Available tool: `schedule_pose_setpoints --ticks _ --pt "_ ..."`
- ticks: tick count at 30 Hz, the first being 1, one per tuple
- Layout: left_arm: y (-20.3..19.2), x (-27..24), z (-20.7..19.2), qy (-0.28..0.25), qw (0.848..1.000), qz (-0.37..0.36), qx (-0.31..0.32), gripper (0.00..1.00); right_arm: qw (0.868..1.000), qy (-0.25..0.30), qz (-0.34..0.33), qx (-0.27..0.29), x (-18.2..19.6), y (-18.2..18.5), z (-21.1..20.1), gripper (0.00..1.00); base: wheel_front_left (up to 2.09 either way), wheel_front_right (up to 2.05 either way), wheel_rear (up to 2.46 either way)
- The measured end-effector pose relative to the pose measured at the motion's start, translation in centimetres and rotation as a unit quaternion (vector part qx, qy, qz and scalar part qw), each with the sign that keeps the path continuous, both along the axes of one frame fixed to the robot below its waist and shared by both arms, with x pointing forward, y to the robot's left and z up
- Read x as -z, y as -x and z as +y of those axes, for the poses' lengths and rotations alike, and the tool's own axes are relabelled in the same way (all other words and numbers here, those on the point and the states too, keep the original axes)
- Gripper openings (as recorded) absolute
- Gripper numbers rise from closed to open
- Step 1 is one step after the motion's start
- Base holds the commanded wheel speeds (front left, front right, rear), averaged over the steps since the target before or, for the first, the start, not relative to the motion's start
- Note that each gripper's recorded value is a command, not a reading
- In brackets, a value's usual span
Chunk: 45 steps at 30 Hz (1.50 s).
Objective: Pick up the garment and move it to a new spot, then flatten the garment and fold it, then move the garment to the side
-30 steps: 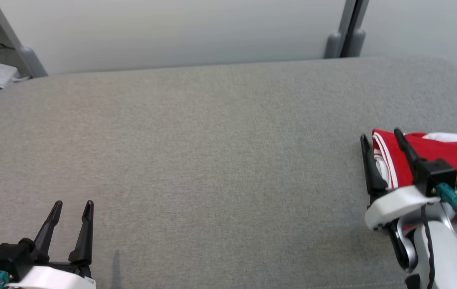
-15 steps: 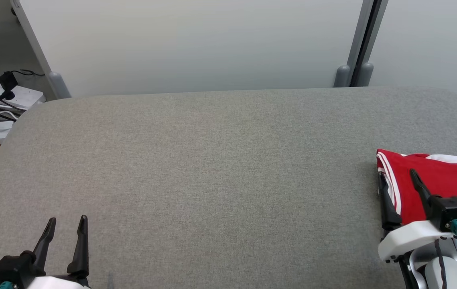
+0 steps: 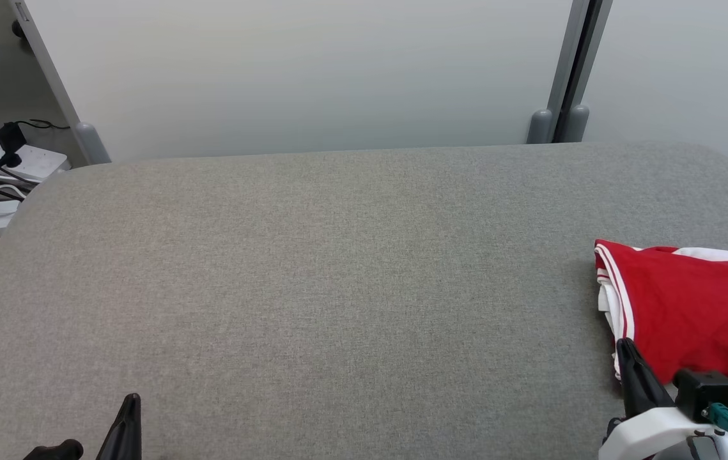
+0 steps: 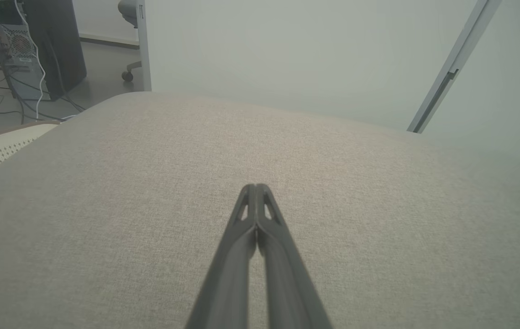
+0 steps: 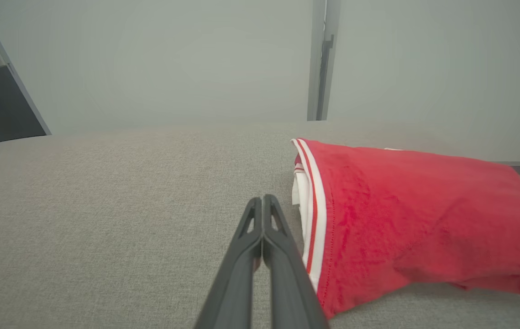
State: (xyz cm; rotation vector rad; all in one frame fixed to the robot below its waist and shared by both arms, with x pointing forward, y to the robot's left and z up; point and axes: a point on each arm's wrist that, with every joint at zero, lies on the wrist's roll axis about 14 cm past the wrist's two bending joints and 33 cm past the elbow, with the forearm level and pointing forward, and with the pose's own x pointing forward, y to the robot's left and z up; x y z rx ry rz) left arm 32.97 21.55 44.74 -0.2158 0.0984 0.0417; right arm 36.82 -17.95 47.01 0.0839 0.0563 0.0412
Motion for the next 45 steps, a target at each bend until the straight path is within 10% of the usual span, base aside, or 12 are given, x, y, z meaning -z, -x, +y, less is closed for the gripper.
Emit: schedule_pose_setpoints --ticks 45 --pt "-0.9 0.4 -0.1 0.236 0.97 0.02 -0.055 0.0 0.961 -0.266 0.02 0.067 0.1 -0.4 -1.7 0.0 0.0 0.0 0.0"
